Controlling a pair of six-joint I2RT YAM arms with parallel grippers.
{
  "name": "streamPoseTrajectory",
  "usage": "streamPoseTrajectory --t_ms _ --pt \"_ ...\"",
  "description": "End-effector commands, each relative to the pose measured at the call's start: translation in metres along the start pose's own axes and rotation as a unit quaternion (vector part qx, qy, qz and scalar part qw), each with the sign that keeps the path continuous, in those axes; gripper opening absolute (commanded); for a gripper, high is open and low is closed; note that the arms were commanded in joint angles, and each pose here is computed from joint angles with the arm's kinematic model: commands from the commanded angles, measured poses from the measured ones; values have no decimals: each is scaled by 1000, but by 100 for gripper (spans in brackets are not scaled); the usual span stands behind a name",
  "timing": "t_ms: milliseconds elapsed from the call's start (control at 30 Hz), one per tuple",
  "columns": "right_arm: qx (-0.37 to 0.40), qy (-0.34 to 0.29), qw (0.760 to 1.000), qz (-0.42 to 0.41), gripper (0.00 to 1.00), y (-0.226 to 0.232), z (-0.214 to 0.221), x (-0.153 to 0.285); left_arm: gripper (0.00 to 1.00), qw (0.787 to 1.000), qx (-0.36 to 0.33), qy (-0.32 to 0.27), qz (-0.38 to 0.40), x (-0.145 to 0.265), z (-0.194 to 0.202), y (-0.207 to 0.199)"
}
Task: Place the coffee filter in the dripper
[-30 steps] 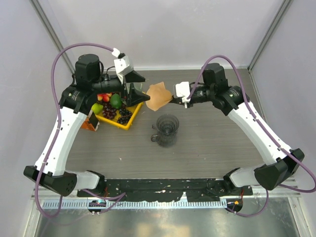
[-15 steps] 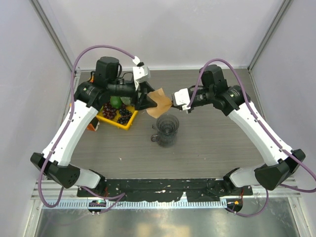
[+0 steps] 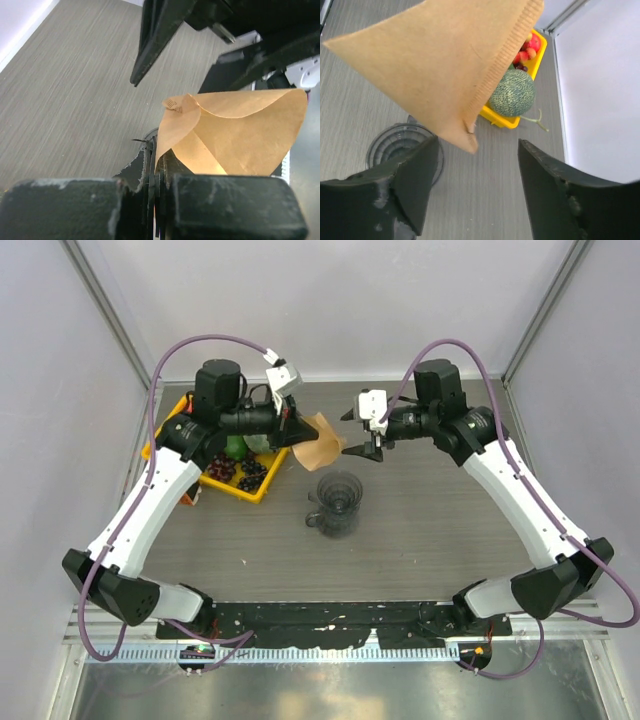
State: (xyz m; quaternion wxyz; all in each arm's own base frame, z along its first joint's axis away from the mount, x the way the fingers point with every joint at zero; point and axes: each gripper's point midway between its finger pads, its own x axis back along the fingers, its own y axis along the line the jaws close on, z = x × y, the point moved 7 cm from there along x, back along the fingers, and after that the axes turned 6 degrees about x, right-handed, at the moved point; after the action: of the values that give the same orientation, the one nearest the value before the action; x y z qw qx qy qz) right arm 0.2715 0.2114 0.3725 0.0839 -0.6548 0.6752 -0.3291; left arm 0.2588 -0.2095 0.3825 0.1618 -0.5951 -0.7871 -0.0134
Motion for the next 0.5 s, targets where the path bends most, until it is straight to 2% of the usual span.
streamPoseTrajectory --t_ms 0,67,167,267,467 --pt "0 -23 998 66 85 -14 -12 4 0 995 46 -80 -30 6 -29 1" --pt "5 -29 996 85 93 -18 -11 3 0 993 76 -88 -30 4 -32 2" --pt "22 -27 994 104 97 -21 -10 0 0 988 120 -97 -29 2 -36 4" --pt "49 -16 990 131 98 -28 -10 -2 0 983 153 -95 -32 -1 -38 6" --pt "60 -43 986 149 98 -39 -24 -3 0 979 186 -83 -27 -5 -36 8"
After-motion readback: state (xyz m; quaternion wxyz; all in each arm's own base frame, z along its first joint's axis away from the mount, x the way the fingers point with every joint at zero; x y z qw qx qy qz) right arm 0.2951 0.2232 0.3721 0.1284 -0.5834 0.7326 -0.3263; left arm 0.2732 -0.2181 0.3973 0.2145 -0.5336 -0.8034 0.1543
